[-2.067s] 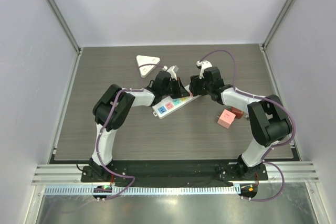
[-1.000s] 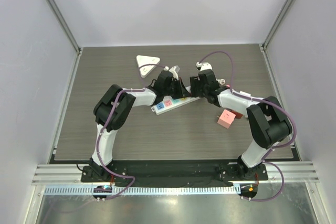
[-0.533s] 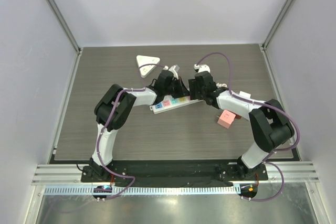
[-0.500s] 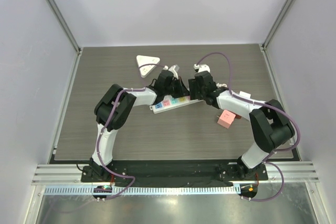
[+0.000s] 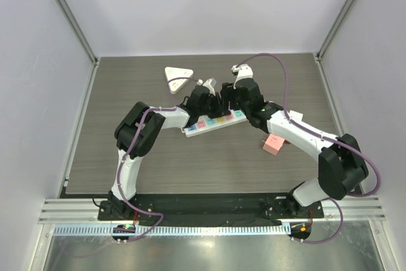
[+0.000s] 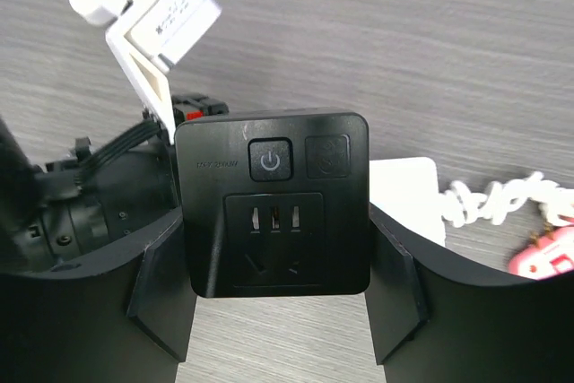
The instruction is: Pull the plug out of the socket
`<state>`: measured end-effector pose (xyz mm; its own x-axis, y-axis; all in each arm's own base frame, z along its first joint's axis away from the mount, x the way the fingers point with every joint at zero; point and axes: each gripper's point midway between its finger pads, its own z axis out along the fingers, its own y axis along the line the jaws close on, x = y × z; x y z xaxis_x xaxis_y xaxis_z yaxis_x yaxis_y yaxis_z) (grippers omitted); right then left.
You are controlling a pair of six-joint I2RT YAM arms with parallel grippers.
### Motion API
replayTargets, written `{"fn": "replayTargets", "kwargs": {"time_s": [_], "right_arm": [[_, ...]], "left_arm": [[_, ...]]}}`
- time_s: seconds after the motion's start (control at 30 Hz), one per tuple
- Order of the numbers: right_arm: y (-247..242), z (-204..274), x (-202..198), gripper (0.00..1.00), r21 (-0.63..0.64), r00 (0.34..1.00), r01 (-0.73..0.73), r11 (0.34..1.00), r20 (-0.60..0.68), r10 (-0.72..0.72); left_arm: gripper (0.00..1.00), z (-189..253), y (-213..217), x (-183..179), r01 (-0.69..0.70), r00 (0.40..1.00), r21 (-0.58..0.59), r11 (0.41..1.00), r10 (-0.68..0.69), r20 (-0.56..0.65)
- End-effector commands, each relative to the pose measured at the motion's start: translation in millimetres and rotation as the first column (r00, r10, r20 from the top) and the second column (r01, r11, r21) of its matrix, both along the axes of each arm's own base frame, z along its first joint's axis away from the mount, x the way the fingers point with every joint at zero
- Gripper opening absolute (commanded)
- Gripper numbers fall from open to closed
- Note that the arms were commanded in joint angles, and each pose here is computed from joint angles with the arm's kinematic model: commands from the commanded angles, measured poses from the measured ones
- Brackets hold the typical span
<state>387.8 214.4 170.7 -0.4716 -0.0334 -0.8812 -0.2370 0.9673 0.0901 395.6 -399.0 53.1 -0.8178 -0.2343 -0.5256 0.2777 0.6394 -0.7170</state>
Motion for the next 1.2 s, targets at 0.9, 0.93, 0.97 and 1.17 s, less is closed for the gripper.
{"fn": "replayTargets", "kwargs": {"time_s": [0.9,0.93,0.97,1.17], "right_arm": [[-243.2,42.8,50.5,0.01,0.769,0.892,0.410,0.490,-0.226,-0.393],[-247.2,40.0,57.0,0.01,0.794,0.889,0.419,0.441,-0.261,-0.376],[-250.6,37.3,66.5,0.01,0.812,0.902,0.404,0.422,-0.275,-0.333],[-264.2,15.1,85.9,0.06,0.780,0.872,0.474,0.409,-0.353,-0.338]], "left_arm": [[0.00,6.8,38.0,-17.7,0.029,0.999,-0.092,0.995,-0.027,0.024],[0.00,8.6,38.0,-16.8,0.033,0.999,-0.097,0.995,-0.031,0.025],[0.00,11.1,36.6,-17.6,0.044,0.999,-0.103,0.994,-0.041,0.030],[0.00,16.1,34.6,-15.3,0.059,0.998,-0.113,0.992,-0.055,0.037]]}}
